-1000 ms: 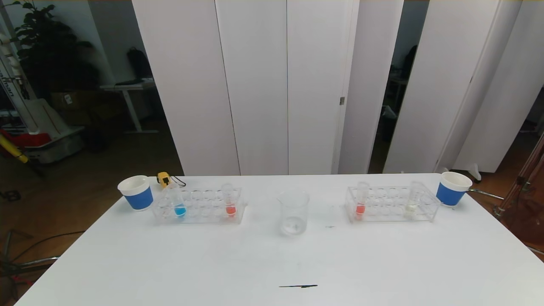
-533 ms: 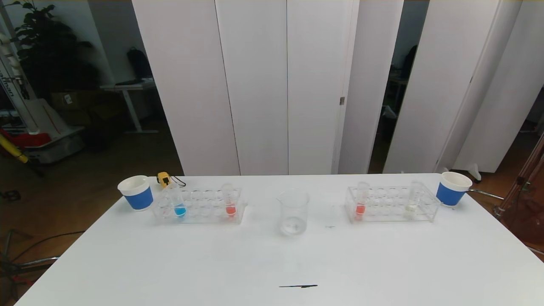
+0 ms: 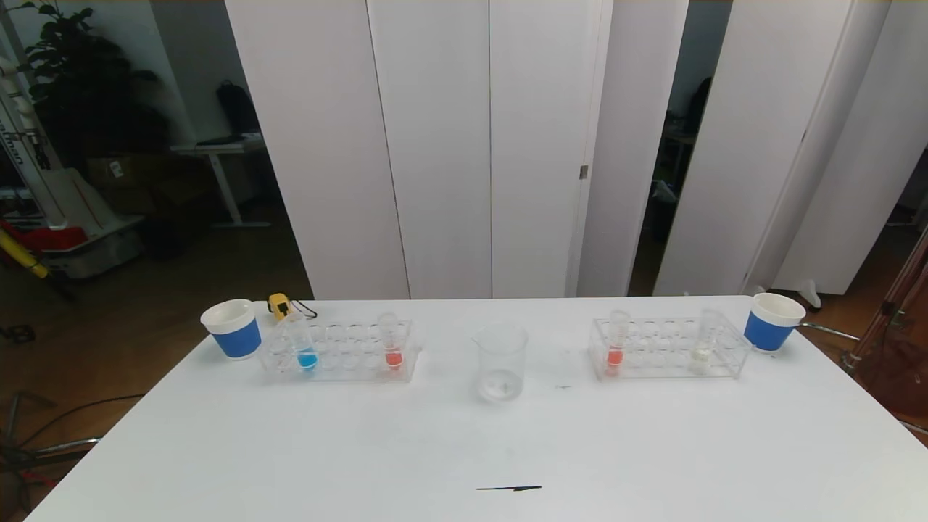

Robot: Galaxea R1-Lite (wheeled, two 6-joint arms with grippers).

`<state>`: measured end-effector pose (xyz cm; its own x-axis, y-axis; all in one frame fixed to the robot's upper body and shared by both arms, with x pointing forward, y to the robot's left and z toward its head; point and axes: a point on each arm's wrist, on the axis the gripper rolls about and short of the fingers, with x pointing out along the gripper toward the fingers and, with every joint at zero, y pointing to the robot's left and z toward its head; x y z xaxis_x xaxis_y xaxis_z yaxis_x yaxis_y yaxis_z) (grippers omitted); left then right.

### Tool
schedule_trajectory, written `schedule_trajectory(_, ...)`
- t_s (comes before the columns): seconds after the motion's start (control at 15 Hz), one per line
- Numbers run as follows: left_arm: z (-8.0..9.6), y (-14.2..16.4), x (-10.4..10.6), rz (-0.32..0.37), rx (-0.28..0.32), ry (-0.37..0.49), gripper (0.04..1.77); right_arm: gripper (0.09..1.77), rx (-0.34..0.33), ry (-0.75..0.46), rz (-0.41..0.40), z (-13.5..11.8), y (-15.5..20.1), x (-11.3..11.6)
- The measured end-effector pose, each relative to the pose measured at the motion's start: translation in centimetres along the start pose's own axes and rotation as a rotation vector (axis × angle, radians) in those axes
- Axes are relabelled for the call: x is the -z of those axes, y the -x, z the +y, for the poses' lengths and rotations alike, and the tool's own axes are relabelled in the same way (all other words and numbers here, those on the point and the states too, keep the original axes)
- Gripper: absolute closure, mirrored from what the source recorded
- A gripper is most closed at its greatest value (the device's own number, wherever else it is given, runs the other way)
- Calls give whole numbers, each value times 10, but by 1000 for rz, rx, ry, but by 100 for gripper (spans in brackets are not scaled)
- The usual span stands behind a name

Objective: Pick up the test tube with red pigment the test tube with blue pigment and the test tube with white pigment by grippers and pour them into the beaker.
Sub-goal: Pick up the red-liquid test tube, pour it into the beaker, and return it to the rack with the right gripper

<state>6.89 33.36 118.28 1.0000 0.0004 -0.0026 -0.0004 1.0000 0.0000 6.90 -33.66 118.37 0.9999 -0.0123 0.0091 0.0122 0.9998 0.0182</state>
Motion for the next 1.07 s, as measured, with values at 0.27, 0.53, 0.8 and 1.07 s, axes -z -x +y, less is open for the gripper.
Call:
schedule_trajectory(0.27,0,0,0,0,0,0,6,11,1,0,4,0,0,0)
schedule_trajectory(0.53,0,0,0,0,1,0,6,11,3,2,9,0,0,0)
schedule_trajectory(0.8,0,0,0,0,0,0,6,11,8,10,28,0,10,-19)
schedule_trajectory(1.07,0,0,0,0,0,0,6,11,13,49,-22,1,16,-67)
